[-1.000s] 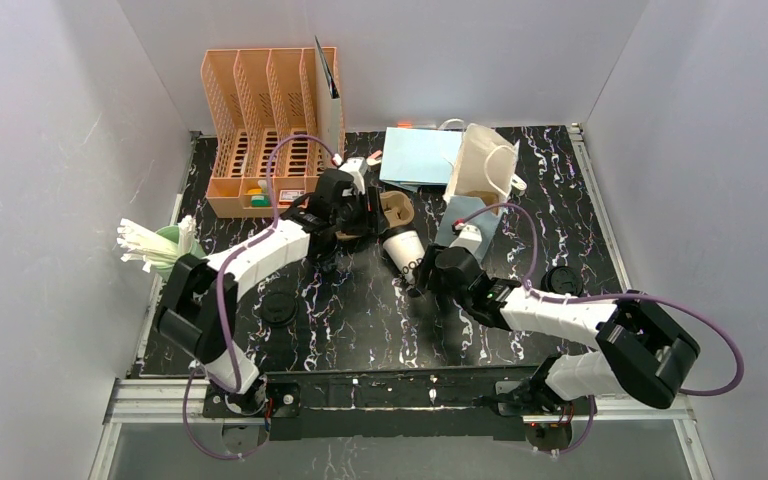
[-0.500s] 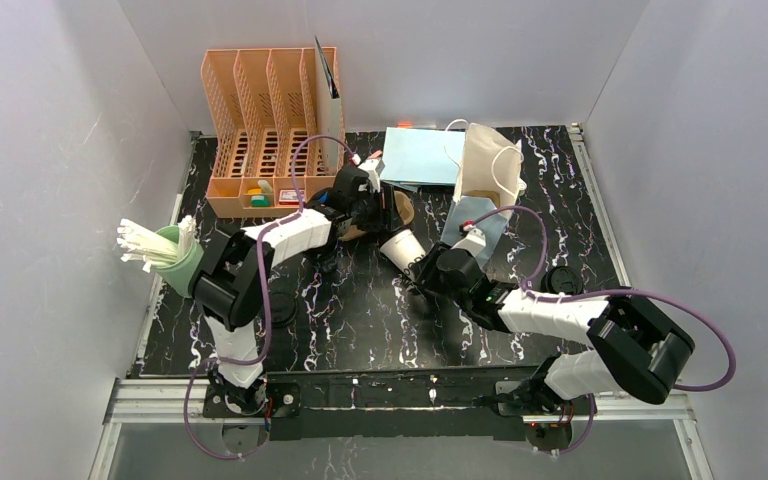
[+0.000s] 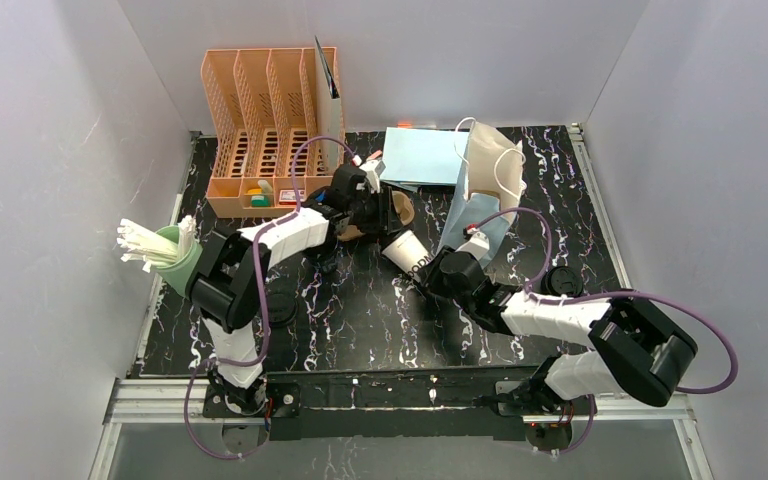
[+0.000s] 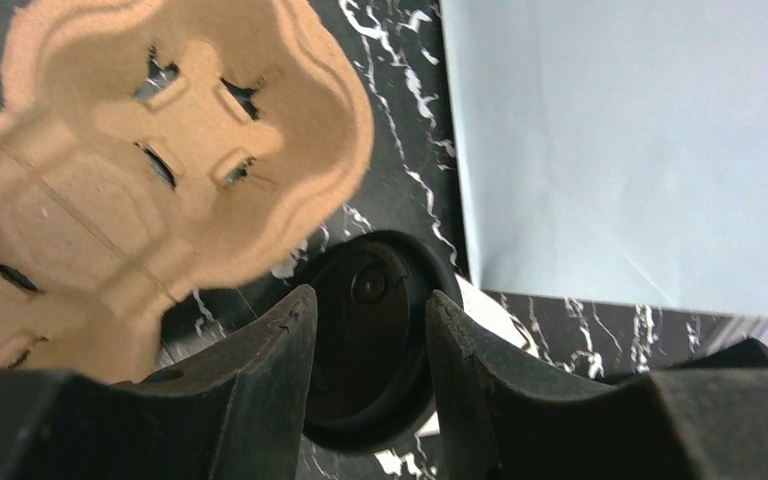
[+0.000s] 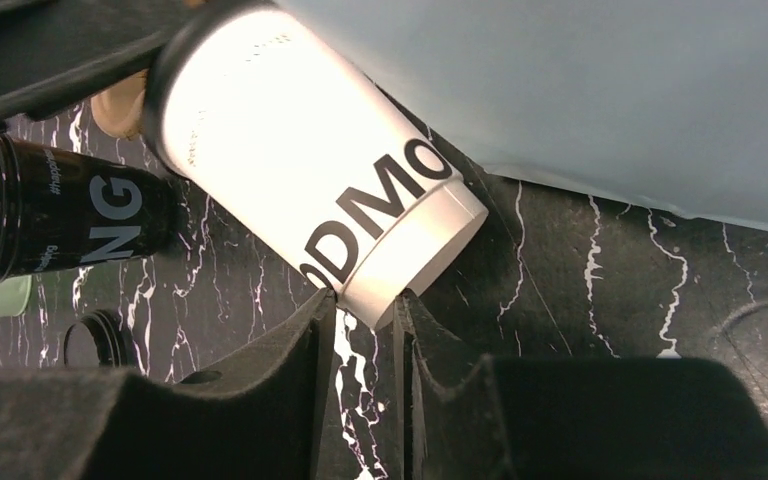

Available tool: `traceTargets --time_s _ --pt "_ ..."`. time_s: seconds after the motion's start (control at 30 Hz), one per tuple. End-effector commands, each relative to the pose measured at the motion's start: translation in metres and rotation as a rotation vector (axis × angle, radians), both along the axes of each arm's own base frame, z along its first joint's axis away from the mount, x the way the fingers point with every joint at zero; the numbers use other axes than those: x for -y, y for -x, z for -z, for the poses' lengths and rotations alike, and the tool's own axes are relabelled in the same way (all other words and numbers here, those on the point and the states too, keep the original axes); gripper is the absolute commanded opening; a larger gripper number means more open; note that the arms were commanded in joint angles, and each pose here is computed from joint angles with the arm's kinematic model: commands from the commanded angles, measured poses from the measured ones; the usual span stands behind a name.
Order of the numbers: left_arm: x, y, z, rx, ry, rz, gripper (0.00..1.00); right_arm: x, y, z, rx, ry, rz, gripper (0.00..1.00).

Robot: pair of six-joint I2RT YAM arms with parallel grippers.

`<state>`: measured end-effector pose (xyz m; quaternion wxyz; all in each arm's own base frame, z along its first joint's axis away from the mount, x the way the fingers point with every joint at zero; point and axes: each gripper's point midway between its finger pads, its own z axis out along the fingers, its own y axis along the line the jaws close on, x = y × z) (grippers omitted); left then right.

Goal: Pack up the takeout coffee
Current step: Adjust the coffee cup at the center of the board.

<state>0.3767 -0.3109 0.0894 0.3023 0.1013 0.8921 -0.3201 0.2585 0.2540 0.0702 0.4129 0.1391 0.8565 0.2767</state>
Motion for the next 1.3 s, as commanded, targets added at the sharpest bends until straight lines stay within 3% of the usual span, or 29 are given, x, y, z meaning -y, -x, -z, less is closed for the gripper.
traceTargets --time_s 0.0,0.4,0.8,1.27 --pt "0.011 0.037 -0.035 -0.028 0.088 0.089 0.42 0.0 0.004 -0.001 -0.025 -0.049 0.007 0.35" --pt "0.033 0.08 -0.059 -0.055 0.159 0.168 0.42 0.007 0.02 0.0 -0.041 -0.111 -0.009 0.33" --pt "0.068 0.116 -0.078 -0.032 0.175 0.258 0.42 0.016 0.035 0.01 -0.079 -0.092 -0.031 0.37" --pt "0.075 0.136 -0.083 -0.032 0.12 0.29 0.41 -0.02 0.046 0.019 -0.148 -0.125 -0.2 0.41"
